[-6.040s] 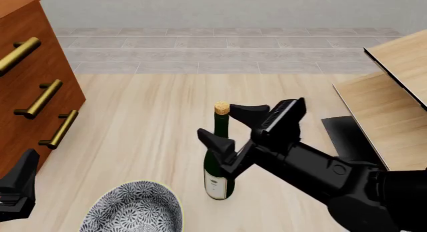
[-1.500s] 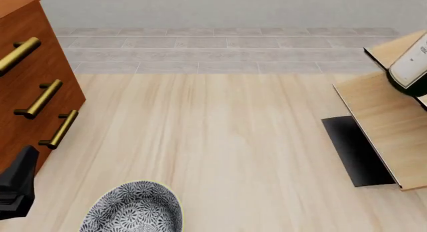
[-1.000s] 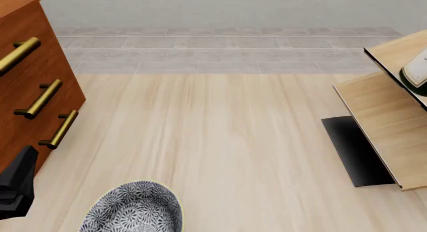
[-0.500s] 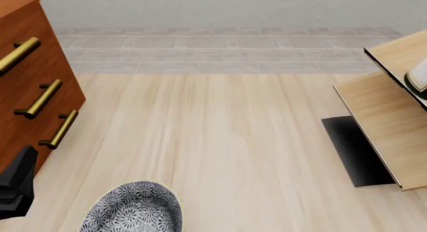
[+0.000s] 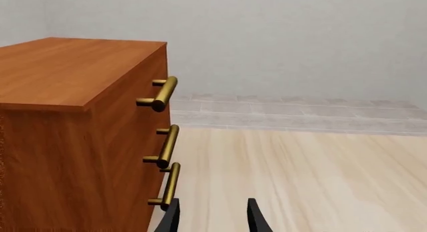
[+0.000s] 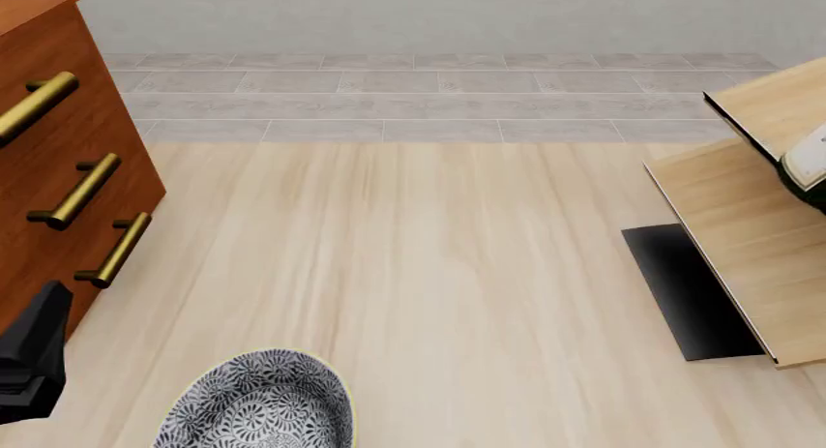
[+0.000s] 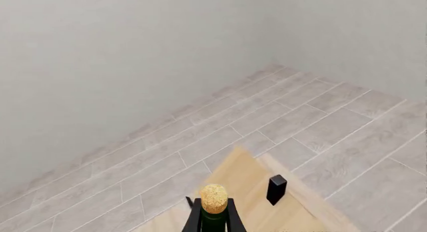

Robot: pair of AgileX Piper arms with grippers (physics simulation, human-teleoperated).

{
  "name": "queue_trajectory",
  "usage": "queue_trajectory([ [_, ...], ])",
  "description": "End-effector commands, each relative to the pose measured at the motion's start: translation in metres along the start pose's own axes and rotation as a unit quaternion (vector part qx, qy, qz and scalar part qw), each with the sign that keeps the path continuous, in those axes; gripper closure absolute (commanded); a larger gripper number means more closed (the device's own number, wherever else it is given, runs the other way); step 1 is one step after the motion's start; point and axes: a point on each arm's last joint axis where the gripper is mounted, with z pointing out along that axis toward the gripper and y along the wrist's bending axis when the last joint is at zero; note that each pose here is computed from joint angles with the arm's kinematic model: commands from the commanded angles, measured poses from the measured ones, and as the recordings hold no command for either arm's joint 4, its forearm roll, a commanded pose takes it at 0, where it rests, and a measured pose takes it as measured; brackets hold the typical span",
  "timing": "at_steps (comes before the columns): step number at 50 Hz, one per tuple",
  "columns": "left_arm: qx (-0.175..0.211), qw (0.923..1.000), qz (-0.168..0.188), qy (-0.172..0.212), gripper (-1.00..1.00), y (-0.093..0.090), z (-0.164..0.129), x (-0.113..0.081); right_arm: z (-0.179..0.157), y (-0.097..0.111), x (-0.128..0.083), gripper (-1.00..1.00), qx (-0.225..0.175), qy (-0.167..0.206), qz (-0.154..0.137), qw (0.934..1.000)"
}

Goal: Put the wine bottle on the wine rack.

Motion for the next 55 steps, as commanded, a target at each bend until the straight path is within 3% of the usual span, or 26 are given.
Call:
queue_trajectory([
  [1, -0.001, 1.0, 0.0, 0.003, -1.0, 0.0, 0.0, 0.0, 0.004, -0.003, 0.003, 1.0, 0.004, -0.002, 0.019, 0.9998],
  [19, -0.003, 1.0, 0.001, 0.002, -1.0, 0.0, 0.0, 0.0, 0.017, -0.008, 0.008, 1.0, 0.016, 0.005, 0.016, 0.9997],
  [36, -0.003, 1.0, 0.002, 0.002, -1.0, 0.0, 0.0, 0.0, 0.042, -0.028, 0.014, 1.0, 0.057, 0.008, 0.025, 0.998],
  [55, -0.001, 1.0, 0.001, 0.0, -1.0, 0.0, 0.0, 0.0, 0.064, -0.048, 0.016, 1.0, 0.094, 0.015, 0.013, 0.9954],
])
